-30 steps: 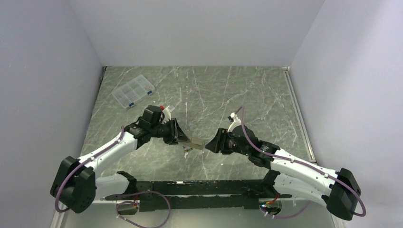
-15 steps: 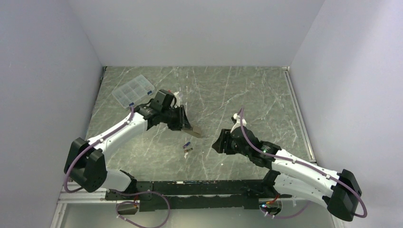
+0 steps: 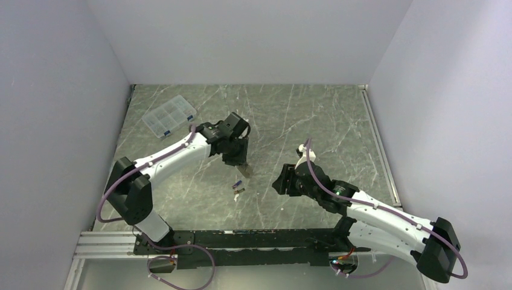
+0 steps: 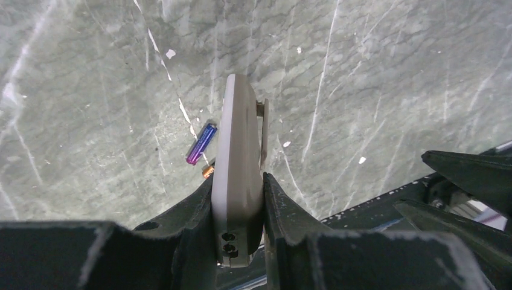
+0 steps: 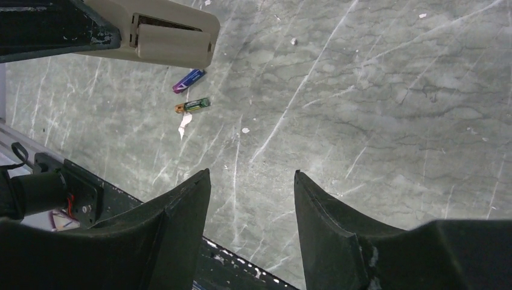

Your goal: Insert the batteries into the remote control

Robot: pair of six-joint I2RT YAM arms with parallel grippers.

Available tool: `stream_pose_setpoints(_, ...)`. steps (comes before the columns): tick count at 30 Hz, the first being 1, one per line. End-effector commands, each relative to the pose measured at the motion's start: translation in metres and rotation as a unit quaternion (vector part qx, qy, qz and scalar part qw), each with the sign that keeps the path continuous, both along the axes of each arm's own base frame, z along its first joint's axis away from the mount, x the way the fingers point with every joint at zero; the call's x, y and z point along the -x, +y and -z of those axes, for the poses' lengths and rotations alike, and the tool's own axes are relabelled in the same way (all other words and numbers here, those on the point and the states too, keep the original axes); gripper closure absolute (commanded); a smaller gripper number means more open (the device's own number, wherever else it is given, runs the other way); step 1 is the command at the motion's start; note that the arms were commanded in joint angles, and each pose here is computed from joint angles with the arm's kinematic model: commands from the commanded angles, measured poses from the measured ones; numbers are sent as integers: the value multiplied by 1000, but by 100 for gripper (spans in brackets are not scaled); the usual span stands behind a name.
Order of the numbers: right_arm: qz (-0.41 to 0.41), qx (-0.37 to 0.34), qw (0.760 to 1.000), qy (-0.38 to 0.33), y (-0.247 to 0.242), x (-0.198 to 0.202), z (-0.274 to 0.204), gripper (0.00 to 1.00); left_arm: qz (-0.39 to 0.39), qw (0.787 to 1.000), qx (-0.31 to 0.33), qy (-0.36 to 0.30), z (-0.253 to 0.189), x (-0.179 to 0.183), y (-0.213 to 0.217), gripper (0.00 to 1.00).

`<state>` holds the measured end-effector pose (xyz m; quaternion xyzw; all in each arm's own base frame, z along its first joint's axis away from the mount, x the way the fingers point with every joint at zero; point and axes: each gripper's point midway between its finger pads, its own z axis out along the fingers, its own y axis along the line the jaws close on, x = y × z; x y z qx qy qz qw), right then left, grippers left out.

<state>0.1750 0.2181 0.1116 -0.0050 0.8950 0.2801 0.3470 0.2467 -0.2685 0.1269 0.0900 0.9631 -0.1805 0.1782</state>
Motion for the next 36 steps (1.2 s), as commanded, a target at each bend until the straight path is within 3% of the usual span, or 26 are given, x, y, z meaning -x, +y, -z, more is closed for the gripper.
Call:
stream_pose_setpoints(1, 8, 5, 1000, -18, -4, -5, -6, 44, 7, 996, -76, -45, -10, -8, 3, 100)
stream_pose_setpoints(9, 6, 6, 1000, -18, -4, -5, -6, 43, 28, 988, -141, -63, -11, -3, -5, 100)
stream_pose_setpoints(20, -15, 2, 1000, -23, 1, -3, -12, 43, 17, 985, -142, -93, -33, -5, 4, 100)
stream_pose_setpoints(28, -75, 6, 997, -27, 18, 1, -16, 46, 23, 990, -84, -107, -61, 10, 6, 100)
stream_pose_setpoints(36, -115, 22, 993, -30, 30, 3, -18, 47, 49, 996, 25, -70, -74, 44, 1, 100)
